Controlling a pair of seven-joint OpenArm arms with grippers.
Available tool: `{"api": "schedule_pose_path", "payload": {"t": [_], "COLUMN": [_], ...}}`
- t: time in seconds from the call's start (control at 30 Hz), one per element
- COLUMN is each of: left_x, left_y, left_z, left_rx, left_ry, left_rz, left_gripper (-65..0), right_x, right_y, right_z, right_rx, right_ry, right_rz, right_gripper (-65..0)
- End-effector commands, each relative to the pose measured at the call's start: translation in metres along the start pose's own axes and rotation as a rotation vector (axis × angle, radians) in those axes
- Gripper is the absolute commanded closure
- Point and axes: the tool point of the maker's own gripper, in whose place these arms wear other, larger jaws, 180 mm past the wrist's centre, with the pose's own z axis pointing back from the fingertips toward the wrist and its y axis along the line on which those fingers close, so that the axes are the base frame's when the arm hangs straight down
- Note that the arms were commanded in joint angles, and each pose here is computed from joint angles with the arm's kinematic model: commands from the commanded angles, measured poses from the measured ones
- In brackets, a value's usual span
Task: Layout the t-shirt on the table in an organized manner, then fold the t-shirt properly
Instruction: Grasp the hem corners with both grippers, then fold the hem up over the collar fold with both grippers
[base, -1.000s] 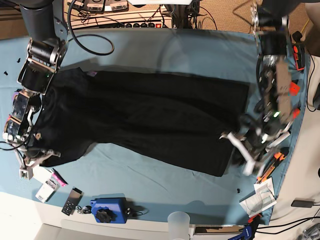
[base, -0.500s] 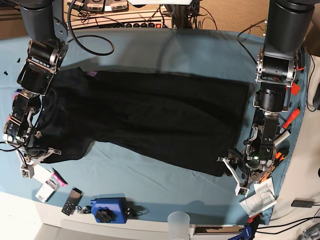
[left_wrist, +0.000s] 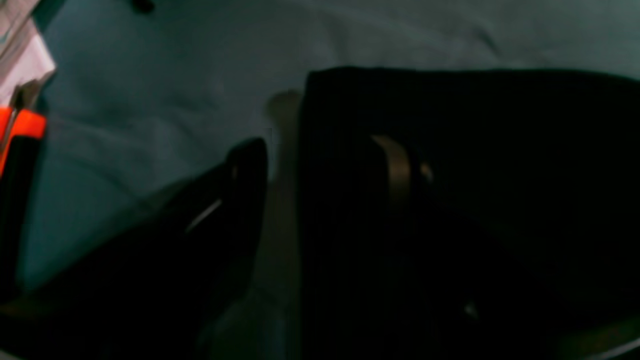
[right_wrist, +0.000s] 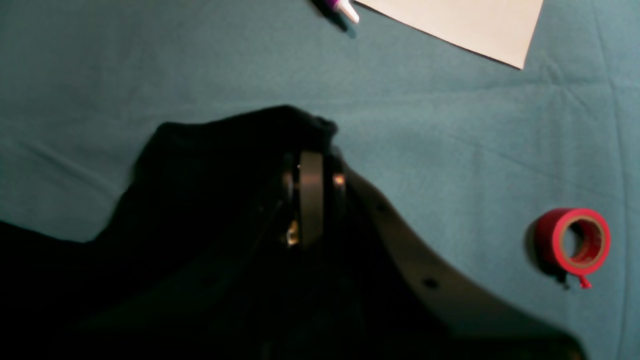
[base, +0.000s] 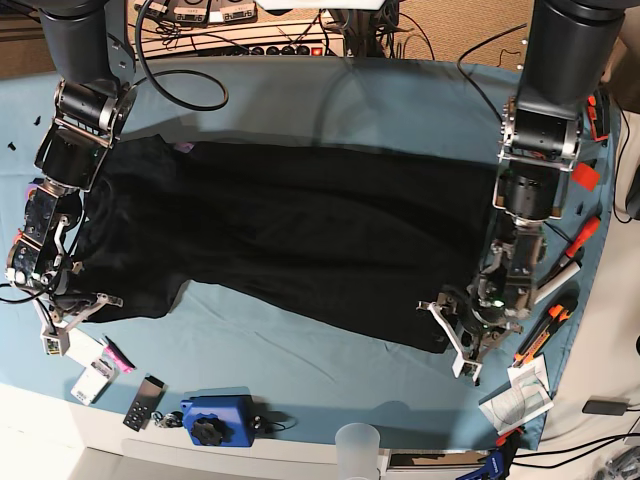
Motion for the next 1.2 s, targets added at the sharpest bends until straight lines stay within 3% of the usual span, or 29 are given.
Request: {"api": "schedule_pose_path", "payload": {"t": [0.0,0.23,0.3,0.43,0.53,0.7,0.77,0.9,1.0,1.17], "left_x": [0.028,0.008,0.01,0.015,0.016,0.033,0.041,0.049,0.05,0.05], "left_y": [0.007,-0.008,-0.015,-0.014,-0.008,0.005,0.011,0.031,0.041,0.029], "left_z": [0.002,-0.005,-0.005,-0.004,-0.003,0.003,0.007,0.017,0.024,0.034], "left_rx": [0.012,-0.038,-0.07,-0.065,-0.044,0.014,0.026,0.041,0.0,-0.18], "left_ry": [-0.065,-0.034,-0.05,-0.072,-0.075,-0.112,-0.132,-0.138,-0.142,-0.141], "left_rz": [-0.002,0.033,0.033,0.035,0.028,0.042,0.067,0.161,0.229,0.398], "left_gripper": [-32.0,-29.3,-22.6,0.0,0.0,0.0,0.0,0.0,0.0,0.0], "right_x": [0.027,0.026,0.027,0.029,0.032,0.061,0.07,0.071,0.077,0.073], "right_y": [-0.01,-0.01,-0.009,-0.006,0.003,0.009,0.009,0.005,-0.005,-0.014], "right_z": [0.011,0.011,0.011,0.011,0.011,0.017,0.02,0.02,0.023,0.029], "right_rx": [-0.019,-0.018,-0.013,0.002,0.055,0.087,0.087,0.068,0.044,0.092], "right_ry": [-0.069,-0.066,-0.069,-0.081,-0.1,-0.248,-0.297,-0.307,-0.343,-0.351], "right_rz": [-0.001,-0.002,-0.005,0.012,0.047,0.039,0.036,0.012,-0.033,-0.141], "right_gripper": [0.0,0.0,0.0,0.0,0.0,0.0,0.0,0.0,0.0,0.0]}}
